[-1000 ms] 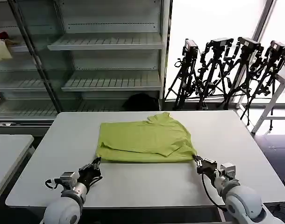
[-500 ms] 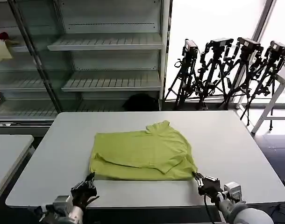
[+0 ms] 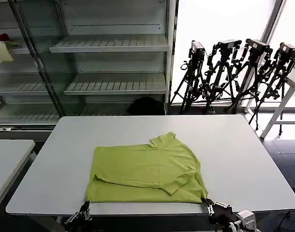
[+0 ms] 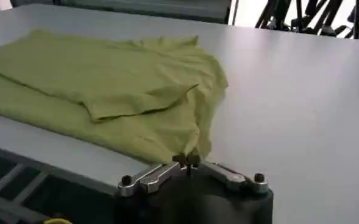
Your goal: Fold and organize the clothes.
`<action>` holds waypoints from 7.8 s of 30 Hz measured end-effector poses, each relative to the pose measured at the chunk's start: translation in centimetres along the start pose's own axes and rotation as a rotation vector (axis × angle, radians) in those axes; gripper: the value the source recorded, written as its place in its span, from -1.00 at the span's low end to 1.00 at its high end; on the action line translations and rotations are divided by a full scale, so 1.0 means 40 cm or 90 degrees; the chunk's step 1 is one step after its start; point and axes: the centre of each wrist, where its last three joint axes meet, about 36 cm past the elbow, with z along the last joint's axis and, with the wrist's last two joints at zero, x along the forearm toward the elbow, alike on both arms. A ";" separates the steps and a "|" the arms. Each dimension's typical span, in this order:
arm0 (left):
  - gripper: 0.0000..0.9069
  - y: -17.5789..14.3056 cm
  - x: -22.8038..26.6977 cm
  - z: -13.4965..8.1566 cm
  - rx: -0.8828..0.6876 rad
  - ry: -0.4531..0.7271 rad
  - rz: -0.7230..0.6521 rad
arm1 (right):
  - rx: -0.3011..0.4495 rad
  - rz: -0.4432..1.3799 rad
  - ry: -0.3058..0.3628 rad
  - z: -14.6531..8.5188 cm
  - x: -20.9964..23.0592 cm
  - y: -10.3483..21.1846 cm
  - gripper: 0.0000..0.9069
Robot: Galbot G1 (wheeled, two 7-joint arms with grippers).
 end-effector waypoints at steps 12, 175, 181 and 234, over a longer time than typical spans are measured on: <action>0.76 -0.010 0.050 0.001 -0.001 -0.014 -0.020 | 0.015 0.015 -0.005 0.008 0.014 -0.003 1.00; -0.98 0.103 -0.254 -0.171 -0.117 -0.085 0.127 | 0.091 -0.133 -0.171 -0.208 -0.201 -0.113 -1.00; -0.98 0.105 -0.244 -0.150 -0.124 -0.075 0.119 | 0.079 -0.123 -0.167 -0.181 -0.163 -0.107 -1.00; 1.00 0.096 -0.110 -0.135 -0.088 -0.124 0.123 | -0.027 0.198 -0.248 -0.039 -0.066 -0.056 1.00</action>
